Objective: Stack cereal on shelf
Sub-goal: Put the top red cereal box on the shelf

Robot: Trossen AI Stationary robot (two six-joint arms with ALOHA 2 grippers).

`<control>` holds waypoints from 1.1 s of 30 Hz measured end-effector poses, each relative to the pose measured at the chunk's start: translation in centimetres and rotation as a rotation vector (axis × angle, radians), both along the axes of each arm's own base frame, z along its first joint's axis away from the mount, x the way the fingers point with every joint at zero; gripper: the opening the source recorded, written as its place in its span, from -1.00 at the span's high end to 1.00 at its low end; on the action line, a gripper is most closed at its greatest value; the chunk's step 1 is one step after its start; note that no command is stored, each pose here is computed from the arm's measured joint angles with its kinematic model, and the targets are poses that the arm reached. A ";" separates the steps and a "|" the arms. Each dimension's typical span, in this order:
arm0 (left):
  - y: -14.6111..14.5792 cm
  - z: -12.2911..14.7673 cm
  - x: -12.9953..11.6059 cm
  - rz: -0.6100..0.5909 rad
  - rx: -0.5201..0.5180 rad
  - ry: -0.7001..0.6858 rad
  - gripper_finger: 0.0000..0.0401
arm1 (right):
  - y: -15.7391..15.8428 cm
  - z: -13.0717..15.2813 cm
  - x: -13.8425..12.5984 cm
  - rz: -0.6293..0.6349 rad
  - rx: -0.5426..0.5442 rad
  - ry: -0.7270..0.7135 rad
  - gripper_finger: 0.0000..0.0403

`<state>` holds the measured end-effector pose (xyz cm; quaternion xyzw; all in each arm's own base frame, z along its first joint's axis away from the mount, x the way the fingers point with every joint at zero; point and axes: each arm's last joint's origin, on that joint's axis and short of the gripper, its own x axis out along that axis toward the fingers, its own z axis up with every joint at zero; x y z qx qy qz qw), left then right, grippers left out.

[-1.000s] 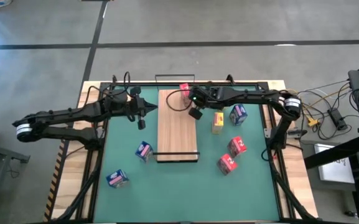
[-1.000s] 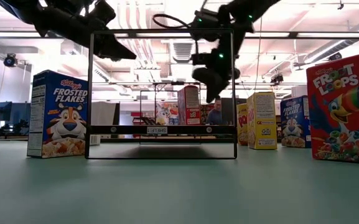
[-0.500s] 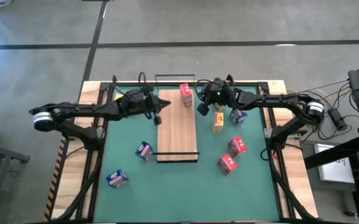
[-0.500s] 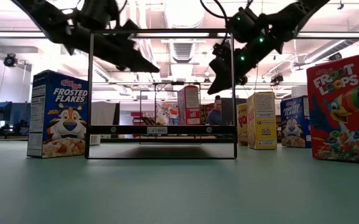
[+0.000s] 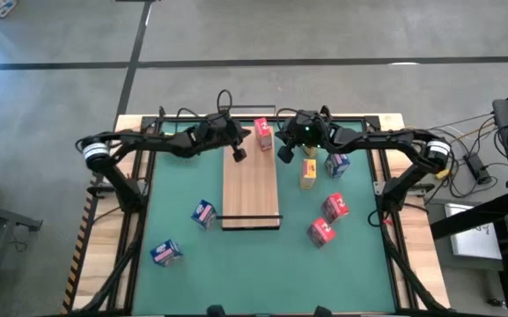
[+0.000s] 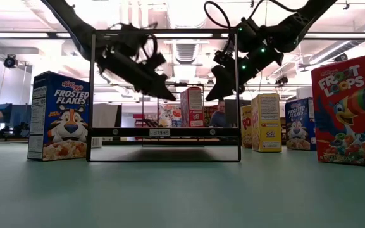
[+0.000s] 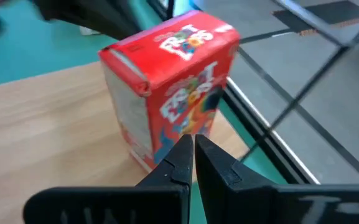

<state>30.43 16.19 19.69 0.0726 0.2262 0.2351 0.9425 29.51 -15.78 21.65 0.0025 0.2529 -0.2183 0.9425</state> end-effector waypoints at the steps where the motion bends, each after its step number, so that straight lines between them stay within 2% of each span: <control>1: 0.3 -0.3 0.2 0.006 -0.007 0.009 1.00 | 0.0 -0.1 0.1 0.005 0.002 0.000 0.96; 12: 1.8 -1.0 2.0 0.017 -0.011 0.016 1.00 | -0.2 -1.1 0.7 0.029 0.025 0.013 0.96; 33: 2.1 -0.6 2.1 0.007 -0.010 0.001 1.00 | 0.6 -1.0 1.1 0.077 0.026 -0.002 0.96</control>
